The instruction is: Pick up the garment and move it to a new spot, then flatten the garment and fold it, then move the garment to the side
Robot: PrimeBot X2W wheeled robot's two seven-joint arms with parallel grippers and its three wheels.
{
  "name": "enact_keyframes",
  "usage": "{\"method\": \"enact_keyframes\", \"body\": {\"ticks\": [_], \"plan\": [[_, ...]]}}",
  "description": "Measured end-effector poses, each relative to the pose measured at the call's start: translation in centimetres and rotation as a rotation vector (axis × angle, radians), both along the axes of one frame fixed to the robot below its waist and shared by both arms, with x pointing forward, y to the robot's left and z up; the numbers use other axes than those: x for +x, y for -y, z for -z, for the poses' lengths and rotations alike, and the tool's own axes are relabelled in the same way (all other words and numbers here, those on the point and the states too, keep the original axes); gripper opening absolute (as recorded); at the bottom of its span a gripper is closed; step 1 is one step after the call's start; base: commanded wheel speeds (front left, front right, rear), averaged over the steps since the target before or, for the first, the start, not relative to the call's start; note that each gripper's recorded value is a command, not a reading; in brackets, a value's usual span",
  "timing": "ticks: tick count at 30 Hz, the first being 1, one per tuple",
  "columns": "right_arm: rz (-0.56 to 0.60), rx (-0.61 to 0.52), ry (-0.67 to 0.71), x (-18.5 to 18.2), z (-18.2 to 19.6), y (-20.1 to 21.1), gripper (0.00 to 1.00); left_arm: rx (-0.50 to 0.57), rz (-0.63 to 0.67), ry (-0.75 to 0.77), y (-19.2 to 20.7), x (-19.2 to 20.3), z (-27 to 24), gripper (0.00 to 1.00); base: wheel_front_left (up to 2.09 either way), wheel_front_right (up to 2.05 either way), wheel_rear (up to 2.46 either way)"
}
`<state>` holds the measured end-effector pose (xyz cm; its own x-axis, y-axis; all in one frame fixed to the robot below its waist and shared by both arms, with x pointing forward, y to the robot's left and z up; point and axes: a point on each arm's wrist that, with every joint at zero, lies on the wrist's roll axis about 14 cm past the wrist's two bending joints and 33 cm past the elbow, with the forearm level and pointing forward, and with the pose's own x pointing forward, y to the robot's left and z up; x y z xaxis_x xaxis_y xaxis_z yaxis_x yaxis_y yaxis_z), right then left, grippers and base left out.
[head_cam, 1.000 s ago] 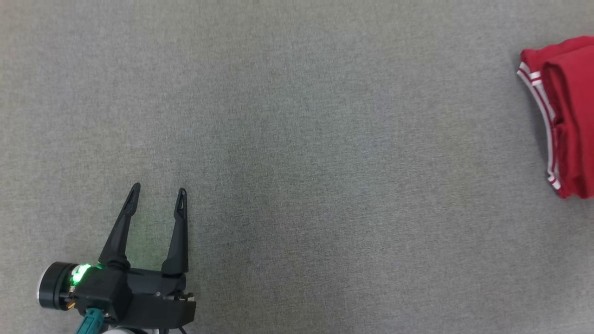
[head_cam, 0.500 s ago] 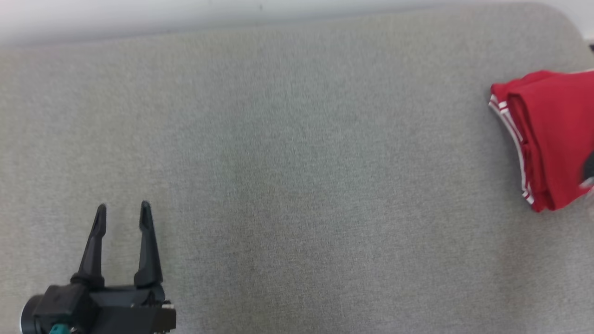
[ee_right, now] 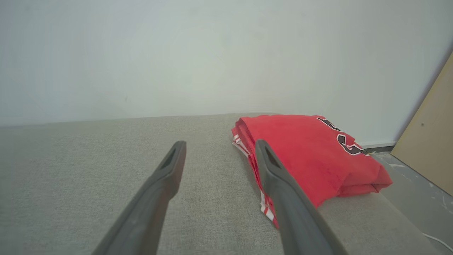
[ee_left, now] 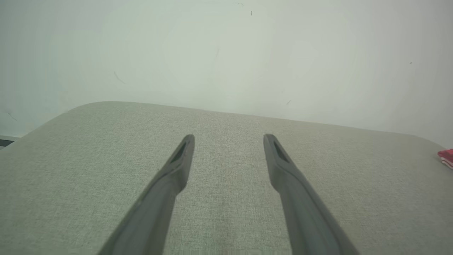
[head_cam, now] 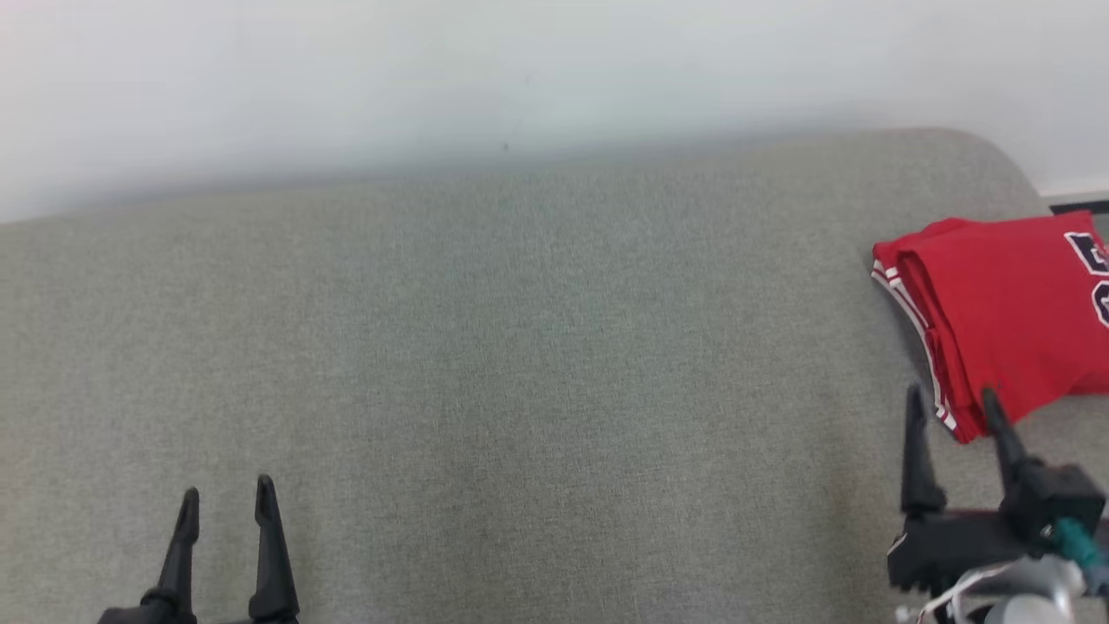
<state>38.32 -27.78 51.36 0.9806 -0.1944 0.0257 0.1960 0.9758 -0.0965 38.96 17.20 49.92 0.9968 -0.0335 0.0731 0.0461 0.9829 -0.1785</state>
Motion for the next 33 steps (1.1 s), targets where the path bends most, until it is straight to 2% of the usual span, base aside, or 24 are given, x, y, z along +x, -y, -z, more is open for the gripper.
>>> {"method": "enact_keyframes", "body": {"ticks": [13, 33], "plan": [[-0.09, 0.126, -0.009, -3.6, 2.2, -4.0, 1.0, -0.024, -0.05, -0.06, -1.4, -3.4, 1.6, 1.0, 0.0, 0.0, 0.0], [-0.121, 0.138, -0.01, -3.8, 2.6, -5.1, 1.0, -0.013, -0.033, -0.076, -1.2, -3.8, 2.1, 1.0, 0.0, 0.0, 0.0]]}}
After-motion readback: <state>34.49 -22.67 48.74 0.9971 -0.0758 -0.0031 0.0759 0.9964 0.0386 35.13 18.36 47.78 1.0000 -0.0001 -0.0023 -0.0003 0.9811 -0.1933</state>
